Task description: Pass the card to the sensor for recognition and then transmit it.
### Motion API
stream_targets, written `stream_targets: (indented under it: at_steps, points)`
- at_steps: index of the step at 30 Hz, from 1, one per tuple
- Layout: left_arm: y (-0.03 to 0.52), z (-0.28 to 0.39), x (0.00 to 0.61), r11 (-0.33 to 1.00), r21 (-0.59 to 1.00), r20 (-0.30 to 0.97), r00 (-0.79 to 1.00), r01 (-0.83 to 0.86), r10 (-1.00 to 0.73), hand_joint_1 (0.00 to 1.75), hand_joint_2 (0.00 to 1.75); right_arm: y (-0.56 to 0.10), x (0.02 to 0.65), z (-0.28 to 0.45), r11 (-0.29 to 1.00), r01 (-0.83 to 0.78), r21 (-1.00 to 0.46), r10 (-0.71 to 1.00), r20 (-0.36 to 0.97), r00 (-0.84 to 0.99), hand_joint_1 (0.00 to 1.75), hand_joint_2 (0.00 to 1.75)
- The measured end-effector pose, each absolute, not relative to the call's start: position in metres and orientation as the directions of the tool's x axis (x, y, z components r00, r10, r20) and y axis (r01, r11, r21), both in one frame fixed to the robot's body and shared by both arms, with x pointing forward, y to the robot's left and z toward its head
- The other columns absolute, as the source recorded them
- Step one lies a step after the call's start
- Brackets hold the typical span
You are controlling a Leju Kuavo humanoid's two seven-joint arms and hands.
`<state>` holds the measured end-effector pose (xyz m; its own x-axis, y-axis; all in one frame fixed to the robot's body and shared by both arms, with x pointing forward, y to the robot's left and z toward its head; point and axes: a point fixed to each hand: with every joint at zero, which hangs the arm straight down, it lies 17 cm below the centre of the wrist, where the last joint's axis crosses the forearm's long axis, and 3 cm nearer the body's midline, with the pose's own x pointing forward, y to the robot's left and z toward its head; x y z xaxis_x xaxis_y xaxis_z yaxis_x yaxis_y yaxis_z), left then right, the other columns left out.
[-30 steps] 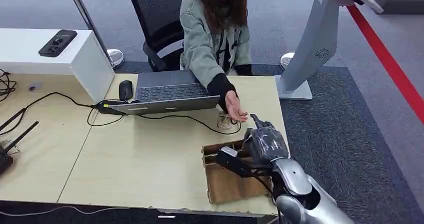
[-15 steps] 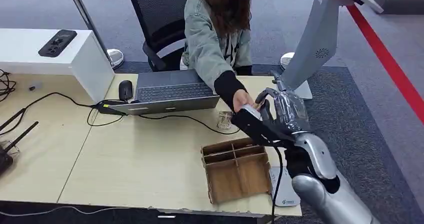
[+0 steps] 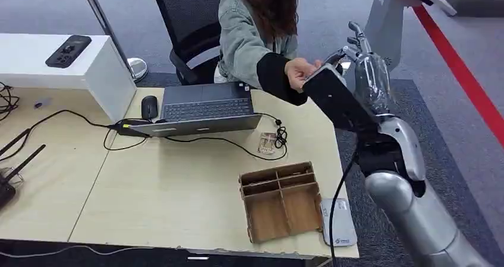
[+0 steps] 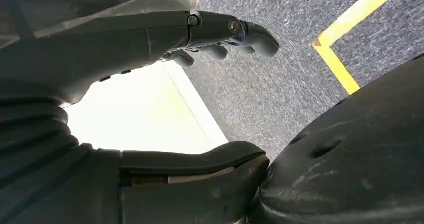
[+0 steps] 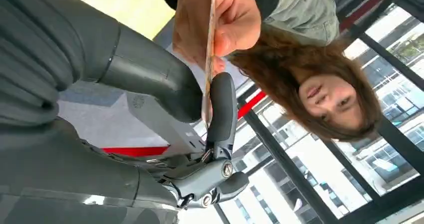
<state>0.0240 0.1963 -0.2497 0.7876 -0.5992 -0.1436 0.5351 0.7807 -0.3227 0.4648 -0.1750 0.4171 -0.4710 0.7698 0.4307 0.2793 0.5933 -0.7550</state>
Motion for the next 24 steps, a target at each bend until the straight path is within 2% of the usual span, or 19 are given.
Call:
stream_targets:
  at_steps: [1,2,9,13,14,18,24]
  points:
    - [0.196,-0.250,0.024,0.780,-0.323,-0.143,0.787,0.535,-0.600,0.00,0.00,-0.174,0.465,0.419,0.598,0.280,-0.751,0.766,0.433,-0.475,0.00,1.75]
    - [0.196,-0.250,0.024,0.780,-0.323,-0.143,0.787,0.536,-0.600,0.00,0.00,-0.173,0.466,0.421,0.605,0.279,-0.746,0.760,0.437,-0.480,0.00,0.00]
    - [0.196,-0.250,0.024,0.779,-0.321,-0.140,0.787,0.538,-0.601,0.00,0.00,-0.167,0.469,0.418,0.672,0.232,-0.704,0.701,0.503,-0.506,0.00,0.00]
    - [0.203,-0.256,0.033,0.805,-0.252,-0.134,0.804,0.538,-0.579,0.00,0.00,-0.173,0.465,0.410,0.737,0.220,-0.639,0.641,0.560,-0.524,0.00,0.00]
    - [0.204,-0.258,0.037,0.813,-0.227,-0.127,0.812,0.536,-0.570,0.00,0.00,-0.176,0.464,0.409,0.753,0.222,-0.619,0.627,0.574,-0.527,0.00,1.75]
    - [0.208,-0.262,0.049,0.824,-0.160,-0.104,0.821,0.543,-0.561,0.00,0.00,-0.199,0.456,0.403,0.829,0.238,-0.506,0.546,0.641,-0.539,0.00,1.75]
    - [0.205,-0.262,0.054,0.825,-0.161,-0.086,0.825,0.542,-0.559,0.00,0.00,-0.237,0.447,0.376,0.919,0.224,-0.325,0.395,0.754,-0.525,0.00,1.75]
